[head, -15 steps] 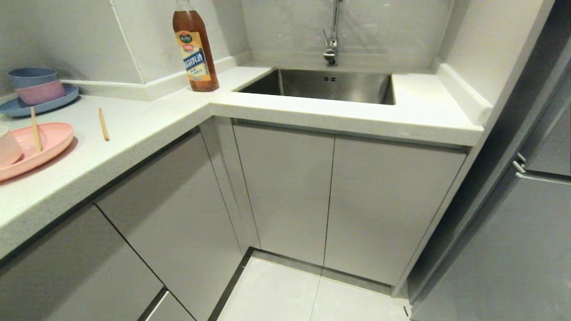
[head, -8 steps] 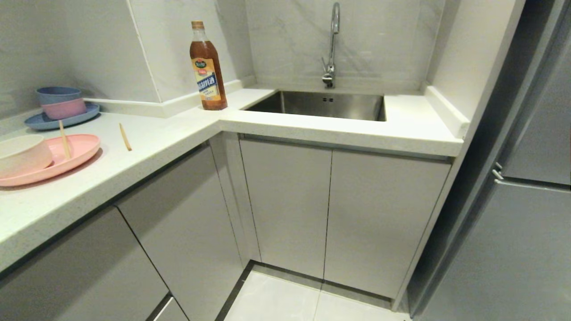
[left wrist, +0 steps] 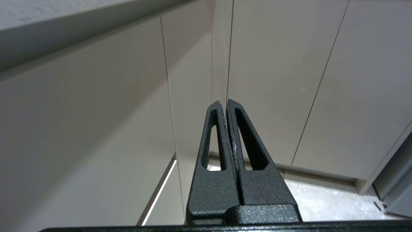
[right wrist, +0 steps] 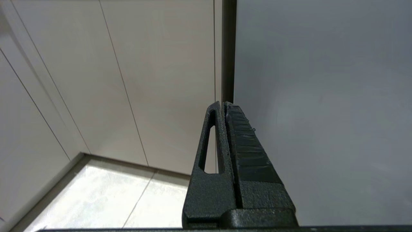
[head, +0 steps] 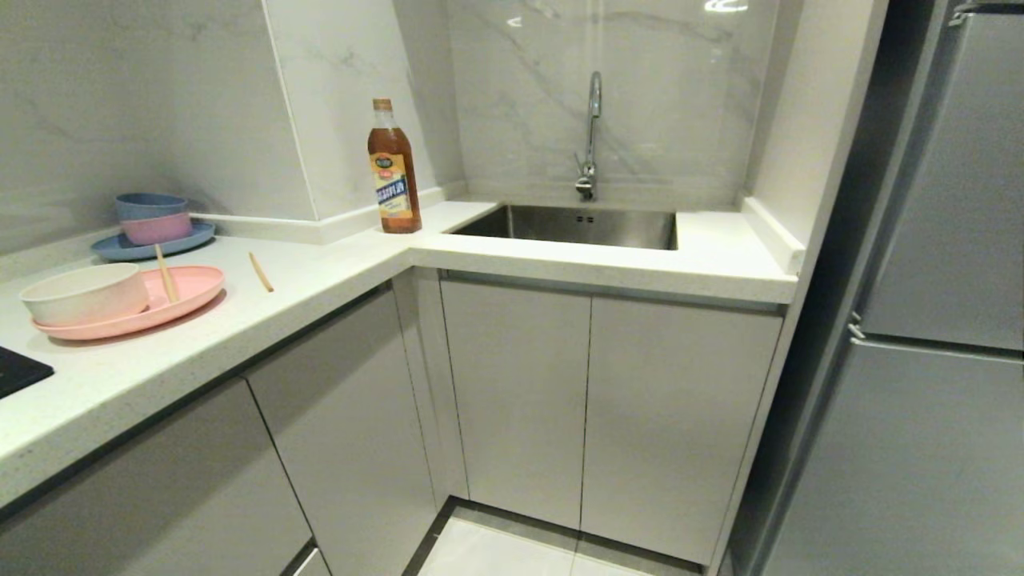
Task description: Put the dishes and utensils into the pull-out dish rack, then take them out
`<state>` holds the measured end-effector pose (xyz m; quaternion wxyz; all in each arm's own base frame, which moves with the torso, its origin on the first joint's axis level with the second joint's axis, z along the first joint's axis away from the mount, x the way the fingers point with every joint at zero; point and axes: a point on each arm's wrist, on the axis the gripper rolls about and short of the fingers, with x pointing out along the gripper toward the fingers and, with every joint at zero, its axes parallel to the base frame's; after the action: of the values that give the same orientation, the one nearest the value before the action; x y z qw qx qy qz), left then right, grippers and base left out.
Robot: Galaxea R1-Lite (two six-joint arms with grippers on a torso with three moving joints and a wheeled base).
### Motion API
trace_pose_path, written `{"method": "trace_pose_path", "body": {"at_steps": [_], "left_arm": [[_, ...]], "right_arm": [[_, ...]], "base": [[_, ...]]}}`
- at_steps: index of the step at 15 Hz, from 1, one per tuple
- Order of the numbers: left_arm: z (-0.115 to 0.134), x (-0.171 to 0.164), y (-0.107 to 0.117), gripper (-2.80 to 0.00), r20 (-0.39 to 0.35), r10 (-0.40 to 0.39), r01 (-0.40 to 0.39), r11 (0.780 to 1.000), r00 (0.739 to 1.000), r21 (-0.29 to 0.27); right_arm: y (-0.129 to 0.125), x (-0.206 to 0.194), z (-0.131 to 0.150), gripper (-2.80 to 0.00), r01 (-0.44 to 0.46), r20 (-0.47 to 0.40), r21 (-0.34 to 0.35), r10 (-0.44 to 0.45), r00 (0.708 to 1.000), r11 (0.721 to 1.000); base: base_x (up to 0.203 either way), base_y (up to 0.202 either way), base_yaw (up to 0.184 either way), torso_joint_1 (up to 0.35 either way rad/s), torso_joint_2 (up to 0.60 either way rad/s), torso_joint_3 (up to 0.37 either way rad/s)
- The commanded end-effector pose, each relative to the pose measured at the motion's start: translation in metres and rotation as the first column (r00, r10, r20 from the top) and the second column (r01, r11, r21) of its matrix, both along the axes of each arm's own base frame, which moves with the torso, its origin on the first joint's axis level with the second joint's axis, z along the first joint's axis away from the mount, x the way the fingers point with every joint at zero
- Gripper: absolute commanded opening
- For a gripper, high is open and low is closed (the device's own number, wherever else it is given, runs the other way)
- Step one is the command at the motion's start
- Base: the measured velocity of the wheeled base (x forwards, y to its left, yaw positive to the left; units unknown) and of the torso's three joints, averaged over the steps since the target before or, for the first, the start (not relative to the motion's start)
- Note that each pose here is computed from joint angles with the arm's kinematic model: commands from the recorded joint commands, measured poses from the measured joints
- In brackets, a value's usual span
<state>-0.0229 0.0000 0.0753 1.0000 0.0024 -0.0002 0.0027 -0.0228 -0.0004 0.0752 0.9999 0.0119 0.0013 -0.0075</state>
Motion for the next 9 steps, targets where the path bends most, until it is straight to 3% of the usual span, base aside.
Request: {"method": "trace_pose_path", "body": {"at_steps": [1,9], "left_arm": [[0.0,0.0001,0.0,-2.8,-0.001,0.0,0.0,1.0,1.0,0.0],[0.0,0.0001,0.0,-2.8,-0.002,0.0,0.0,1.0,1.0,0.001]], "right_arm": [[0.0,0.0002,-0.0008,-2.8,-0.001,-0.003,0.001,0.001,1.0,1.0],[0.0,0.0001,-0.0005,-2.8,-0.001,-0.002,0.0,0.001,1.0,1.0]], "base": [[0.0,0.0,0.0,0.002,0.0,0.205],[0.0,0.0,0.0,0.003,0.0,0.202]]}}
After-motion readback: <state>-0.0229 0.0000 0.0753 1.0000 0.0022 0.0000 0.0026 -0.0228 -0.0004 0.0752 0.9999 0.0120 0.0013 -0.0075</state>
